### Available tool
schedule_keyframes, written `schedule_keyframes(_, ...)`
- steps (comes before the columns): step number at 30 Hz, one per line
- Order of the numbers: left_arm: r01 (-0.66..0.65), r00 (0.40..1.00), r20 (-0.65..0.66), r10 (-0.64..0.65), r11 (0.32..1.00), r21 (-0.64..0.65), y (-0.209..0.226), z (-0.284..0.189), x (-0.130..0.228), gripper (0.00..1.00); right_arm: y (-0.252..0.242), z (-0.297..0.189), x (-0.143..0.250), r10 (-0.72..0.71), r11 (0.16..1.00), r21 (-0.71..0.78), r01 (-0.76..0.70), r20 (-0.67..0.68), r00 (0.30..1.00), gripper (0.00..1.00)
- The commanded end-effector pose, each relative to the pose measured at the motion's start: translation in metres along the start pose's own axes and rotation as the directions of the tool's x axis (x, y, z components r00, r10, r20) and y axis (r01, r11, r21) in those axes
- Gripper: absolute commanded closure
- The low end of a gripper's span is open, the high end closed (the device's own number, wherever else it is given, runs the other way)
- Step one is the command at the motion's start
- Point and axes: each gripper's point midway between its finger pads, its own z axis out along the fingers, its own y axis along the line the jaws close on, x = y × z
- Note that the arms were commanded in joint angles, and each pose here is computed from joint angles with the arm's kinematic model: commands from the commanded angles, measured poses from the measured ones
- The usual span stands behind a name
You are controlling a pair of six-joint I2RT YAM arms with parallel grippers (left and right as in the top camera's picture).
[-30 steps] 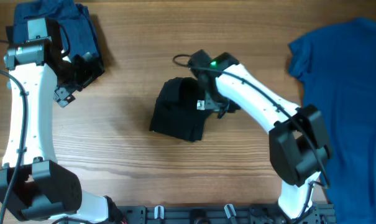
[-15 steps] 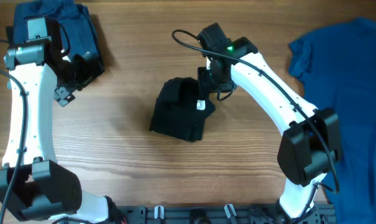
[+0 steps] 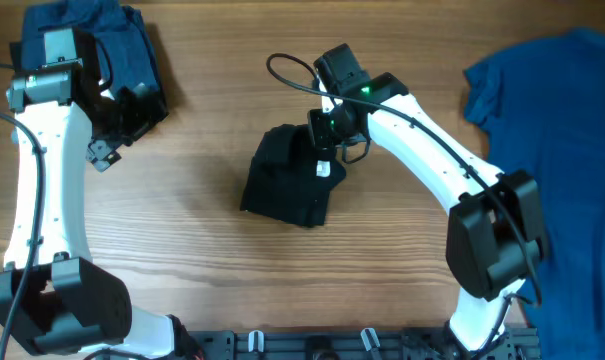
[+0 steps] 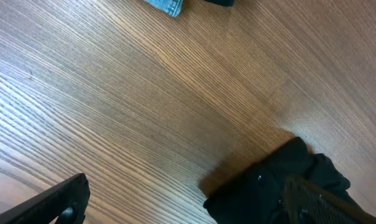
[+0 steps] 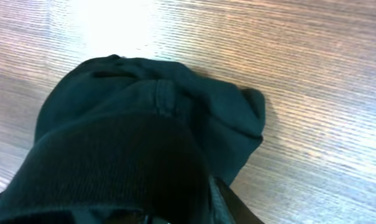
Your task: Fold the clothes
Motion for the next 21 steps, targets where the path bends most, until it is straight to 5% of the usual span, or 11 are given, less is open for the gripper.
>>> schedule_keyframes(1, 0.013, 1.0, 0.005, -0.013, 1.0, -0.017, 0.005, 0.0, 0.0, 0.0, -0.022, 0.015, 0.001, 0.052, 0.991, 0.123, -0.053, 0.007, 0.999, 0.83)
schedule_keyframes(6, 0.013, 1.0, 0.006, -0.013, 1.0, -0.017, 0.005, 0.0, 0.0, 0.0, -0.064, 0.007, 0.0, 0.079, 0.942, 0.325, -0.088, 0.042, 0.996, 0.96)
schedule_keyframes(13, 0.014, 1.0, -0.004, -0.014, 1.0, -0.023, 0.006, 0.0, 0.002, 0.0, -0.096, -0.008, 0.01, 0.11, 0.857, 0.5, -0.123, 0.055, 0.992, 0.96)
schedule_keyframes(18, 0.014, 1.0, -0.002, -0.014, 1.0, -0.022, 0.006, 0.0, 0.002, 0.0, -0.058, -0.034, 0.019, 0.193, 0.926, 0.334, -0.177, -0.017, 0.981, 0.96)
schedule_keyframes(19, 0.014, 1.0, -0.002, -0.014, 1.0, -0.022, 0.006, 0.0, 0.002, 0.0, -0.033, -0.047, 0.019, 0.202, 0.96, 0.203, -0.19, -0.037, 0.979, 0.94)
schedule_keyframes(20, 0.014, 1.0, -0.002, -0.014, 1.0, -0.022, 0.006, 0.0, 0.002, 0.0, -0.008, -0.059, 0.025, 0.204, 0.978, 0.068, -0.199, -0.077, 0.976, 0.82)
schedule_keyframes(21, 0.014, 1.0, -0.003, -0.014, 1.0, -0.022, 0.006, 0.0, 0.002, 0.0, 0.004, -0.064, 0.03, 0.202, 0.979, 0.011, -0.202, -0.108, 0.973, 0.45)
